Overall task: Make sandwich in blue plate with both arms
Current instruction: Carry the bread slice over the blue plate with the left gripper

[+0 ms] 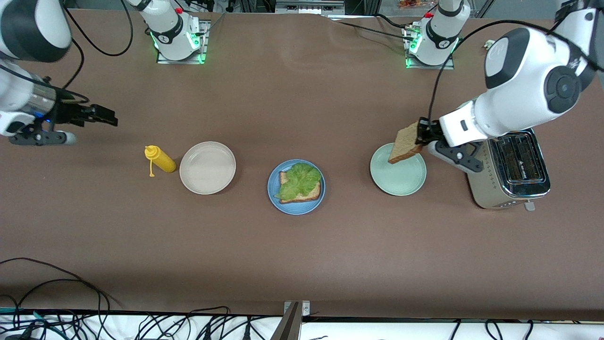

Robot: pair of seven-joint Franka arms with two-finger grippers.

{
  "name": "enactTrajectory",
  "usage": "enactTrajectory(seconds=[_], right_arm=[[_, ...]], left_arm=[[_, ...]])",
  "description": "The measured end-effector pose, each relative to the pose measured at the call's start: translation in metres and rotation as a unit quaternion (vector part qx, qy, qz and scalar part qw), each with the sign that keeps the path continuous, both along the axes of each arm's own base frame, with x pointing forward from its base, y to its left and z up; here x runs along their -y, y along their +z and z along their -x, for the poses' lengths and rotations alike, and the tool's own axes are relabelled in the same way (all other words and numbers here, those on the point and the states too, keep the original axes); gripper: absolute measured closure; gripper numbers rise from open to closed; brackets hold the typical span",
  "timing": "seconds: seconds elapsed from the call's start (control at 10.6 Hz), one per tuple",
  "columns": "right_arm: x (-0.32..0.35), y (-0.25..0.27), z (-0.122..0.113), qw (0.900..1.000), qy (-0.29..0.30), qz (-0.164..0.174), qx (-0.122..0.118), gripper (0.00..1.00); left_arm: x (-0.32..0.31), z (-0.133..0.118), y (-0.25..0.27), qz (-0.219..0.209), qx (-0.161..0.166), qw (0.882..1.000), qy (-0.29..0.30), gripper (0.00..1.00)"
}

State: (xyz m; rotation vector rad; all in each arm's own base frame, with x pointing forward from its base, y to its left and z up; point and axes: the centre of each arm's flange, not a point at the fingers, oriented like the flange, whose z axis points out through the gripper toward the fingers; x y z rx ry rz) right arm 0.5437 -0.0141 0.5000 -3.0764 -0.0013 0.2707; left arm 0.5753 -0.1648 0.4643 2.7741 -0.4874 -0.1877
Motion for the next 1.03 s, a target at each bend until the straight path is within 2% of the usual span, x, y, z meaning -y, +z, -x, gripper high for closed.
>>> enactTrajectory(seconds=[0.19,0.38,0.56,0.75,0.85,1.03], right_arm=[[0.011,0.033,0.0,1.0,-0.003,0.004,0.001,0.0],[0.019,0.052,-0.009,0.997,0.069,0.033,0.026,0.0],[0.022,0.047,-0.011,0.996,0.079,0.034,0.018,0.0],[0.015,0.045,-0.014,1.0,0.013,0.008,0.019,0.0],[0.013,0.047,-0.014,1.0,-0.017,0.008,0.02,0.0],[0.013,0.05,-0.015,0.999,-0.038,0.01,0.023,0.0]], left_arm=[[0.033,-0.005,-0.011,0.034,-0.021,0.999,0.005,0.91],[0.076,-0.014,-0.03,0.053,-0.049,0.997,0.011,0.91],[0.105,-0.029,-0.055,0.096,-0.042,0.994,0.029,0.91],[0.137,-0.033,-0.083,0.118,-0.033,0.991,0.049,0.91],[0.154,-0.032,-0.1,0.128,-0.035,0.99,0.058,0.91],[0.184,-0.035,-0.132,0.153,-0.019,0.984,0.091,0.91]])
